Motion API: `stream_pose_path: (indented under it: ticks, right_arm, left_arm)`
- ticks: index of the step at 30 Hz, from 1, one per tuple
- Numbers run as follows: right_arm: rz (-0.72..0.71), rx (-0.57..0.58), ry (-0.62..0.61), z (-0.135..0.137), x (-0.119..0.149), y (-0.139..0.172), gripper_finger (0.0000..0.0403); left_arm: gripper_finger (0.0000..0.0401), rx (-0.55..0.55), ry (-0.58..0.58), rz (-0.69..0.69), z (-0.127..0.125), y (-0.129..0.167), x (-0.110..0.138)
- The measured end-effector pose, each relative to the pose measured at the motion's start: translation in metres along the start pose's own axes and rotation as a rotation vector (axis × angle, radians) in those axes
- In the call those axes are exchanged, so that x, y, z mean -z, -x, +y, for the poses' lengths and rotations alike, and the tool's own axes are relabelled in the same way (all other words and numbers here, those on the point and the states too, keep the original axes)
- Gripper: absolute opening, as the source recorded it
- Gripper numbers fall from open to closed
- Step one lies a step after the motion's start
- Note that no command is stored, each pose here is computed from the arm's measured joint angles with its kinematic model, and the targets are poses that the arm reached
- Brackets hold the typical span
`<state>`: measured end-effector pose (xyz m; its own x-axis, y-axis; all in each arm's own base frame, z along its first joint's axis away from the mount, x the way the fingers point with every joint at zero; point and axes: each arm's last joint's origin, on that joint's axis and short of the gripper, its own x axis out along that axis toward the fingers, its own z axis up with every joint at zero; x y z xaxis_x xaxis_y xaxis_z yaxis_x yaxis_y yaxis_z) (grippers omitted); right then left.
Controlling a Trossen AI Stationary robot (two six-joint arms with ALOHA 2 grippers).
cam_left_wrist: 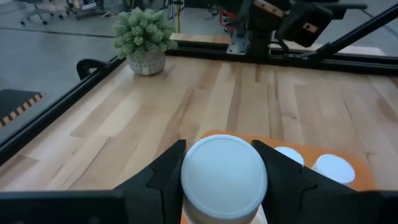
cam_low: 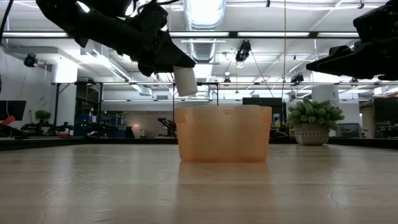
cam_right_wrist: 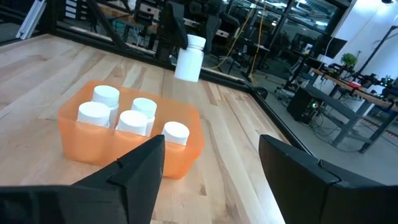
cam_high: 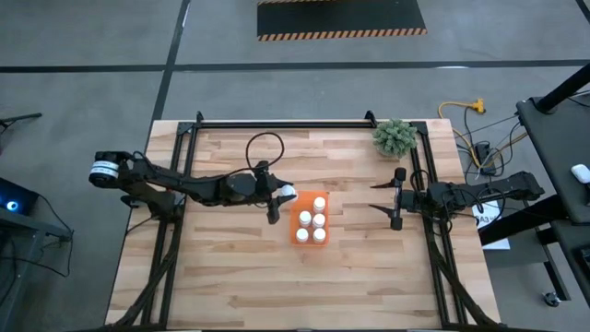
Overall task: Pick and place pill bottles into a basket
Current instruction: Put the white pill bottle into the orange bin
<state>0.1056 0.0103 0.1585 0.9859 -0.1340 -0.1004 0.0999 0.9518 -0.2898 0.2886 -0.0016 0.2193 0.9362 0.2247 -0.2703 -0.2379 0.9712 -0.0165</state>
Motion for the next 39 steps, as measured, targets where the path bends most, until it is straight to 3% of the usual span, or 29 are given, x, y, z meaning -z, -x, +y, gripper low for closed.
stream_pose_path:
  ticks: [11,39]
  right_arm:
    - [0.0,0.0,0.0,0.0,0.0,0.0,0.025]
    - [0.0,0.0,0.002,0.0,0.0,0.0,0.0256]
  left_arm:
    - [0.0142,0.019,0.006,-0.049,-0.009,-0.015,0.005]
    - [0.0142,0.01,-0.039,0.051,-0.022,-0.064,0.025]
